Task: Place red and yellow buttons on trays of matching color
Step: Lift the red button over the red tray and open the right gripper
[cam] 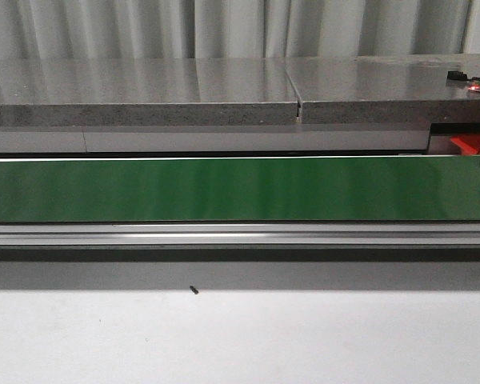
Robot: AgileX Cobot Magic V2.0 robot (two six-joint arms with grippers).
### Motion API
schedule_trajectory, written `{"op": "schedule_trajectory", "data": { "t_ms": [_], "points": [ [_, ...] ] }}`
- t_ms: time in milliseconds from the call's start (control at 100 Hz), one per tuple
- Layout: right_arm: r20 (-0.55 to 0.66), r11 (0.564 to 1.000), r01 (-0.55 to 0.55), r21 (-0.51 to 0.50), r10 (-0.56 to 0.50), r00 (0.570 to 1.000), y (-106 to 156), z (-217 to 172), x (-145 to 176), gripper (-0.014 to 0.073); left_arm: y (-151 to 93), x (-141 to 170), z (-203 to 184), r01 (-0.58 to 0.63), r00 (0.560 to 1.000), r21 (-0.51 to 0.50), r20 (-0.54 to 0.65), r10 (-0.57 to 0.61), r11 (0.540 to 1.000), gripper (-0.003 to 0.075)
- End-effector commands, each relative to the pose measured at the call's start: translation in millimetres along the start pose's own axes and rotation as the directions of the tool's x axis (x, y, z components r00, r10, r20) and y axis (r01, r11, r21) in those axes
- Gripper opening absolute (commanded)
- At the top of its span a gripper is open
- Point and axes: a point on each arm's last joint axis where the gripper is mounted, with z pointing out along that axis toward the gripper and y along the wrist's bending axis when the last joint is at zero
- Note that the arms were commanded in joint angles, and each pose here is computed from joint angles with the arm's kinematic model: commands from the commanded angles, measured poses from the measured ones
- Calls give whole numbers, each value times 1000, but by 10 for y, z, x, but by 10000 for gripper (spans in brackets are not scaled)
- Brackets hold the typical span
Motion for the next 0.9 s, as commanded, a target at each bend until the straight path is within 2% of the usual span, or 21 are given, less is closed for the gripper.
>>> {"op": "schedule_trajectory", "data": {
  "t_ms": [0, 150, 300, 540, 890],
  "points": [
    [143, 994, -63, 93, 49, 988, -226, -325, -85, 193, -7, -127, -38, 6, 997, -1, 83, -5, 1000, -20],
    [207, 970, -176, 171, 139, 968, -601, -409, 25, 193, -7, -127, -38, 6, 997, -1, 83, -5, 1000, -20],
    [232, 947, -268, 179, 224, 947, -869, -336, 138, 193, -7, -127, -38, 6, 997, -1, 83, -5, 1000, -20],
    [180, 920, -350, 176, 319, 930, -1201, 159, 349, 193, -7, -127, -38, 6, 997, -1, 83, -5, 1000, -20],
    [96, 893, -411, 184, 399, 912, -1472, 759, 664, 193, -7, -127, -38, 6, 997, -1, 83, -5, 1000, -20]
  ]
}}
